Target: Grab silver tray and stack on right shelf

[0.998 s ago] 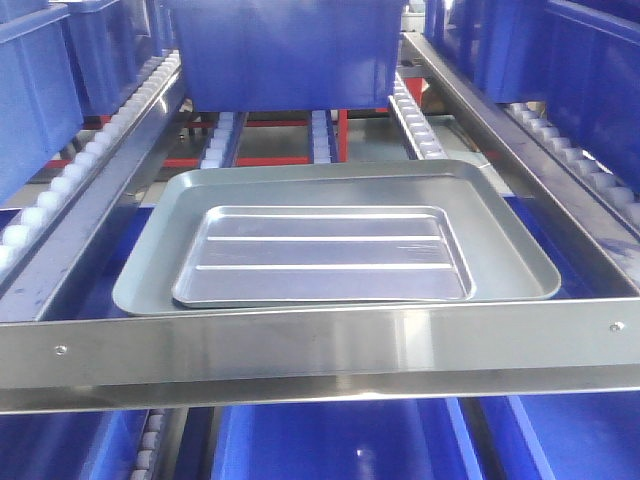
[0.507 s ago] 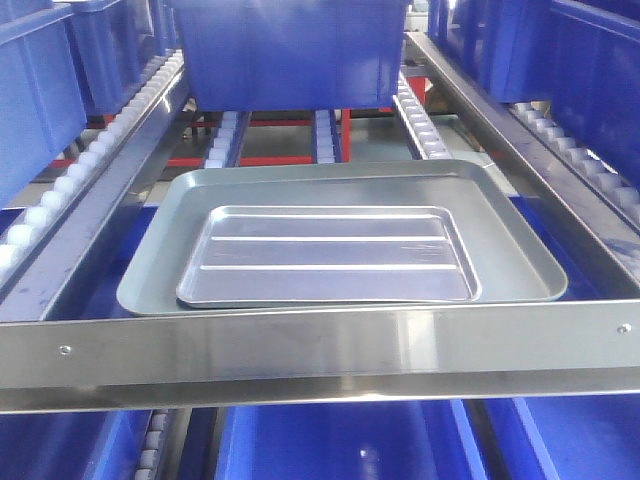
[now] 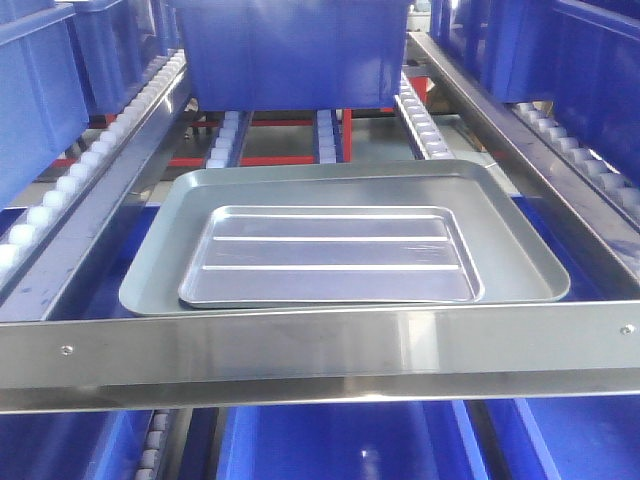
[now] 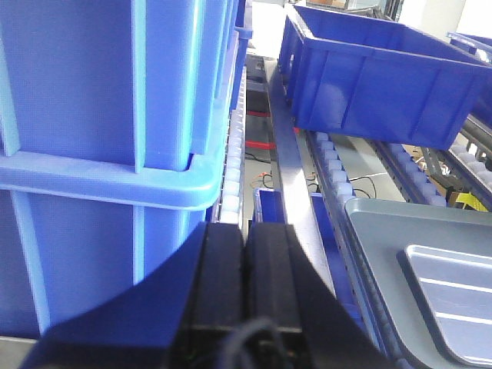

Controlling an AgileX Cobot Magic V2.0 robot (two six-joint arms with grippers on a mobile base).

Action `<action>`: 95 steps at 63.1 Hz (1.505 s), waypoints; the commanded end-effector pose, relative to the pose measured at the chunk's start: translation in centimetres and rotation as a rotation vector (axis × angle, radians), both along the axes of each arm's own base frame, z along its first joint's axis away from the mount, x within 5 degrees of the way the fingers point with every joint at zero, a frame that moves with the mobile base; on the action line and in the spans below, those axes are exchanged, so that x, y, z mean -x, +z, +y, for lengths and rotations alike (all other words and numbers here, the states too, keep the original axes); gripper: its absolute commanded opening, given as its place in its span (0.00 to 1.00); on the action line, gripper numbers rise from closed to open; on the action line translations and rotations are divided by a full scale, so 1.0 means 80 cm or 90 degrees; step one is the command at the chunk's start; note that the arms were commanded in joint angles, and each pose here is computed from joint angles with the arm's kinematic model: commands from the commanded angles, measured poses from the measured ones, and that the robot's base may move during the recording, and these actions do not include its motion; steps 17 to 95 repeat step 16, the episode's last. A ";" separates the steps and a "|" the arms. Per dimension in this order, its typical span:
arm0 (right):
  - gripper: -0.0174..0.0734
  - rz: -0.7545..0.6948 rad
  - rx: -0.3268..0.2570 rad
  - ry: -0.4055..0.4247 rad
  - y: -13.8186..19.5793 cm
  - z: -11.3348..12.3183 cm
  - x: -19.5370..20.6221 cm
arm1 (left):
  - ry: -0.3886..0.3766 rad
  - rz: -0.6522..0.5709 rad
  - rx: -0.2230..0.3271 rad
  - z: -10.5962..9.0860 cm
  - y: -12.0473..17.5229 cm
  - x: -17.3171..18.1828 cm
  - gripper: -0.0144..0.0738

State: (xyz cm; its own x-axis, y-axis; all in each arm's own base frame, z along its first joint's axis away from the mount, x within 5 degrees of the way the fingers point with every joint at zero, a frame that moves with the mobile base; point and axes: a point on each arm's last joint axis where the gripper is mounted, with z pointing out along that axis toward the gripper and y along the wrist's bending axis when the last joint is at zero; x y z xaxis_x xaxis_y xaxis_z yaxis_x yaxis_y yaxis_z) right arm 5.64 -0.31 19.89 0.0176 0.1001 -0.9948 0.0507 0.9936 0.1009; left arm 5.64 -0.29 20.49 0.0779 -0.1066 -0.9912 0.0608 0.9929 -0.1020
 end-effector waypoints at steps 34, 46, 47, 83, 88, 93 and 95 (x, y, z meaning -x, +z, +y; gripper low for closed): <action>0.25 -0.082 0.012 0.002 0.020 0.001 0.004 | 0.006 -0.054 0.009 0.001 0.004 0.002 0.06; 0.25 -0.082 0.012 0.002 0.020 0.001 0.004 | 0.006 -0.054 0.009 0.001 0.004 0.002 0.06; 0.25 -0.082 0.012 0.002 0.020 0.001 0.004 | 0.006 -0.054 0.009 0.001 0.004 0.002 0.06; 0.25 -0.082 0.012 0.002 0.020 0.001 0.004 | 0.006 -0.054 0.009 0.001 0.004 0.002 0.06; 0.25 -0.082 0.012 0.002 0.020 0.001 0.004 | 0.006 -0.054 0.009 0.001 0.004 0.002 0.06; 0.25 -0.082 0.012 0.002 0.020 0.001 0.004 | 0.006 -0.054 0.009 0.001 0.004 0.002 0.06; 0.25 -0.082 0.012 0.002 0.020 0.001 0.004 | 0.006 -0.054 0.009 0.001 0.004 0.002 0.06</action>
